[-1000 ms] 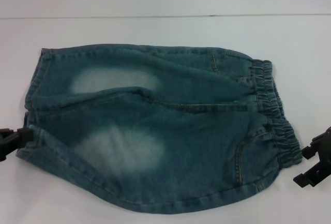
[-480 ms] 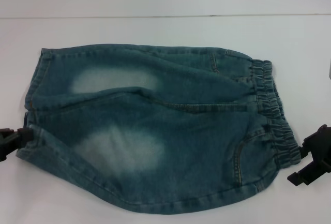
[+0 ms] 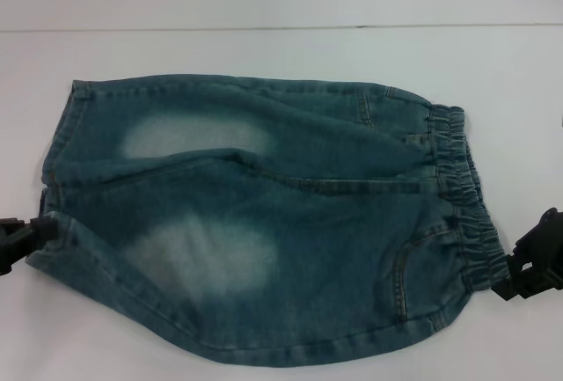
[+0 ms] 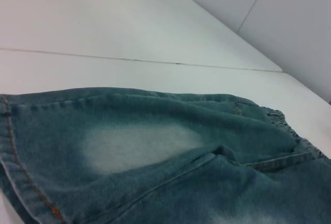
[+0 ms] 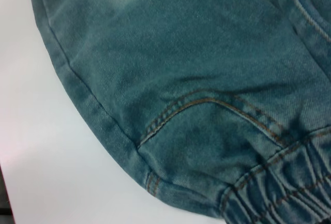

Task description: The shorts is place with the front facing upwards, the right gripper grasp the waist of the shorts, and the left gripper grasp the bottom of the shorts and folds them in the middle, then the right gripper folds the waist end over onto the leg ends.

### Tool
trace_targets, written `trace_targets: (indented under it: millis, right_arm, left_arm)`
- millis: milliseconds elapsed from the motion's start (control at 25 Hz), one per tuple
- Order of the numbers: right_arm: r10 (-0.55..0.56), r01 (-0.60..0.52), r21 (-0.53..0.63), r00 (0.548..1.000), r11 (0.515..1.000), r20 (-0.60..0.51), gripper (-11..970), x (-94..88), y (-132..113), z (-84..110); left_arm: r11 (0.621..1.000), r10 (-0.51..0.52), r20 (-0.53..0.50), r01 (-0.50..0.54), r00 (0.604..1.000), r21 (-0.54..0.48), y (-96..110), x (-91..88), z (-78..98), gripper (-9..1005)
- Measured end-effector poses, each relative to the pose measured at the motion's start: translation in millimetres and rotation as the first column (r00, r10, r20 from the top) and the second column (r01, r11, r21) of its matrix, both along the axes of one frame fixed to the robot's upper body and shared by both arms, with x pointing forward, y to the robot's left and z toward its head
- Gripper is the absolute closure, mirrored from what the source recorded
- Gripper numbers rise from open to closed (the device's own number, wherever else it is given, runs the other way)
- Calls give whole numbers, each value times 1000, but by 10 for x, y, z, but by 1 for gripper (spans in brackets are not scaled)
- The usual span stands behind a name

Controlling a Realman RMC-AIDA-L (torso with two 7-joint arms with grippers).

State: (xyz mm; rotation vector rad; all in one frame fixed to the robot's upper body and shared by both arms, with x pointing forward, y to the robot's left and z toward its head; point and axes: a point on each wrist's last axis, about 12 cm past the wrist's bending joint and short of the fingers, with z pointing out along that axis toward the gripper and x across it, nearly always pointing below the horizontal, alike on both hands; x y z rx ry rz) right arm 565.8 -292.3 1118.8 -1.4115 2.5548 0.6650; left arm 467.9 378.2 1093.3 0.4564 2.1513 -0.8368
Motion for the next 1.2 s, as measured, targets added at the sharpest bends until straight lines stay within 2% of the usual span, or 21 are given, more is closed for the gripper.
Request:
trace_targets:
  millis: [200, 440, 640, 760, 960, 1080, 1200]
  right_arm:
    - [1, -1, 0, 1000, 1000, 3, 519, 4, 1, 1]
    - [3, -3, 0, 1000, 1000, 8, 769, 9, 1, 1]
    - [-6, 6, 8, 1000, 1000, 4, 929, -11, -23, -7]
    - [-22, 22, 51, 1000, 998, 1, 935, -55, -89, -4]
    - [-52, 46, 233, 998, 971, 20, 926, -193, -252, 119]
    - [-134, 109, 319, 989, 942, 57, 921, -207, -366, 168]
    - [-255, 197, 417, 963, 887, 86, 916, -204, -470, 174]
  left_arm:
    - [1000, 1, 5, -1, 1000, -4, -1, 2, 6, 989]
    - [1000, -3, 5, 3, 1000, -8, -4, 11, 8, 989]
    - [1000, -5, 9, 5, 1000, -19, -10, 25, 8, 989]
    - [1000, 1, 15, -1, 1000, -30, -13, 32, 16, 989]
    - [996, 46, 72, -41, 996, -77, -7, 114, 97, 989]
    - [995, 66, 91, -59, 994, -75, -4, 198, 123, 990]
    - [994, 85, 109, -78, 990, -71, -12, 294, 155, 990]
